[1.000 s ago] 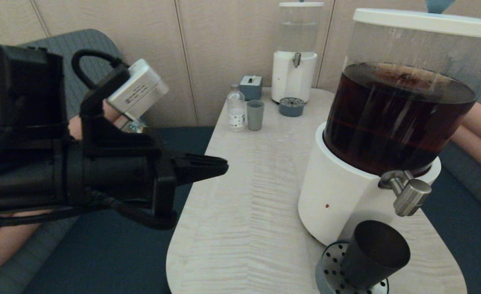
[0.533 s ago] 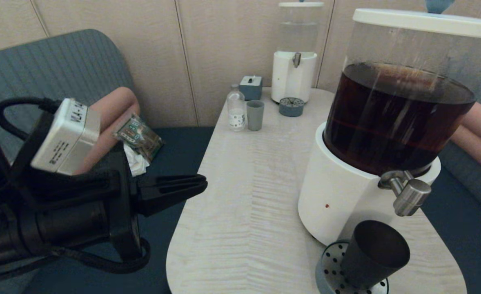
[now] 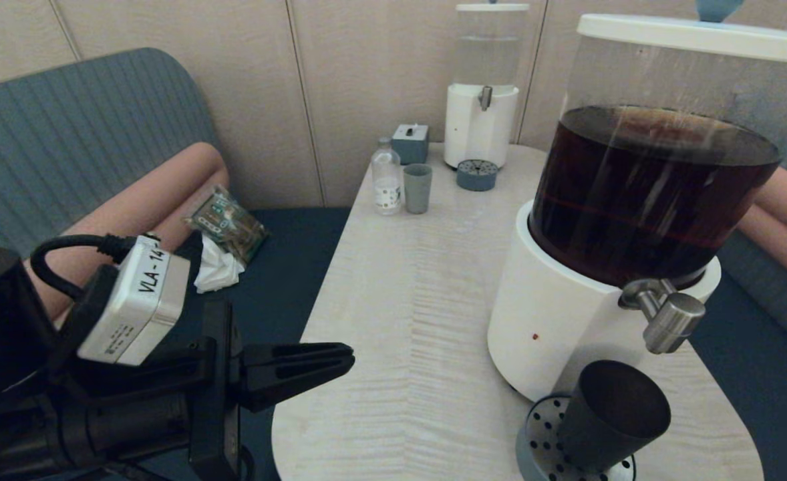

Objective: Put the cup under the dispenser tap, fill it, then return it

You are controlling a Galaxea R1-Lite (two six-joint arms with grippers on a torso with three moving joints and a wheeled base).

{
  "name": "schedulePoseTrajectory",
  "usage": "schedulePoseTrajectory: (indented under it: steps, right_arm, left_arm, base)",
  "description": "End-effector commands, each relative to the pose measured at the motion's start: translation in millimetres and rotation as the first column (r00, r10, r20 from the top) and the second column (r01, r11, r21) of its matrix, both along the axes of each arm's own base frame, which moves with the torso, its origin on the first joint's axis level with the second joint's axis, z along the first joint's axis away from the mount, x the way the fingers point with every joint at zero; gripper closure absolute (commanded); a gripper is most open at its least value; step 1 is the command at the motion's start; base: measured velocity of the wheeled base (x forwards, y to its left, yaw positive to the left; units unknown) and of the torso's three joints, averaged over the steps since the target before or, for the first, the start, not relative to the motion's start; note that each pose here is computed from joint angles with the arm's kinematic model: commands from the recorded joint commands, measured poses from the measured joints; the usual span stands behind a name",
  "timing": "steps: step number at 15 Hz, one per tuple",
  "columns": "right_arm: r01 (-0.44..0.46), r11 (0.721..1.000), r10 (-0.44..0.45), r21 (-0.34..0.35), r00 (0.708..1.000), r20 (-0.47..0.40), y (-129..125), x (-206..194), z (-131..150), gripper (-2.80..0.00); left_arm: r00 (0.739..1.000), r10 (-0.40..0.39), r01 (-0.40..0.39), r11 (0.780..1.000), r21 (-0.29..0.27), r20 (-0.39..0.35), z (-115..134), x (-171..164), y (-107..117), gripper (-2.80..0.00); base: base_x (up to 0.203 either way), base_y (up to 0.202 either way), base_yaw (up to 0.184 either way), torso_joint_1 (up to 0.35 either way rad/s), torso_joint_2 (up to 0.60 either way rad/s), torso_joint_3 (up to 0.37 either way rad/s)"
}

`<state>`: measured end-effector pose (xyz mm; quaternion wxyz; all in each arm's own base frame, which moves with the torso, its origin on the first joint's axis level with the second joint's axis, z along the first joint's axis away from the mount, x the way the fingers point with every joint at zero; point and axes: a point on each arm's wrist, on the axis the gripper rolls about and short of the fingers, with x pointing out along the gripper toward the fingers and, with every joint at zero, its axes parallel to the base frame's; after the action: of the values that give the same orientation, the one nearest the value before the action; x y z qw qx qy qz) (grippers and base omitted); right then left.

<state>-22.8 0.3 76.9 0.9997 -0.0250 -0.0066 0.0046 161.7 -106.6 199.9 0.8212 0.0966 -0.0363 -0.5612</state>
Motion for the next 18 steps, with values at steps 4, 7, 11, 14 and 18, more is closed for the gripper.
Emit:
schedulePoseTrajectory:
  steps: [4, 7, 11, 14, 18]
  right_arm:
    - [-0.001, 1.000, 0.001, -0.001, 1.000, -0.001, 0, 0, -1, 0.00]
    - [-0.001, 1.000, 0.001, -0.001, 1.000, -0.002, 0, 0, -1, 0.00]
    - [-0.001, 1.000, 0.001, -0.001, 1.000, -0.002, 0, 0, -1, 0.00]
    - [0.000, 1.000, 0.000, -0.001, 1.000, -0.001, 0, 0, -1, 0.00]
    - [-0.001, 1.000, 0.001, -0.001, 1.000, -0.002, 0, 0, -1, 0.00]
  left_arm:
    - [0.998, -0.064, 0.065, 0.997, 0.029, -0.029, -20, 12, -18, 0.00]
    - [0.995, -0.095, 0.096, 0.995, 0.031, -0.031, -31, 19, -31, -2.80]
    - [0.992, -0.127, 0.127, 0.992, 0.026, -0.017, -44, 22, -41, -2.80]
    - [0.989, -0.145, 0.146, 0.989, 0.034, -0.029, -52, 27, -50, -2.80]
    - [0.983, -0.151, 0.159, 0.985, 0.068, -0.107, -76, 35, -61, -2.80]
  base:
    - [0.000, 0.000, 0.000, 0.000, 0.00, 0.000]
    - [0.000, 0.000, 0.000, 0.000, 0.00, 0.000]
    - [0.000, 0.000, 0.000, 0.000, 0.00, 0.000]
    - [0.000, 0.000, 0.000, 0.000, 0.00, 0.000]
    - [0.000, 0.000, 0.000, 0.000, 0.00, 0.000]
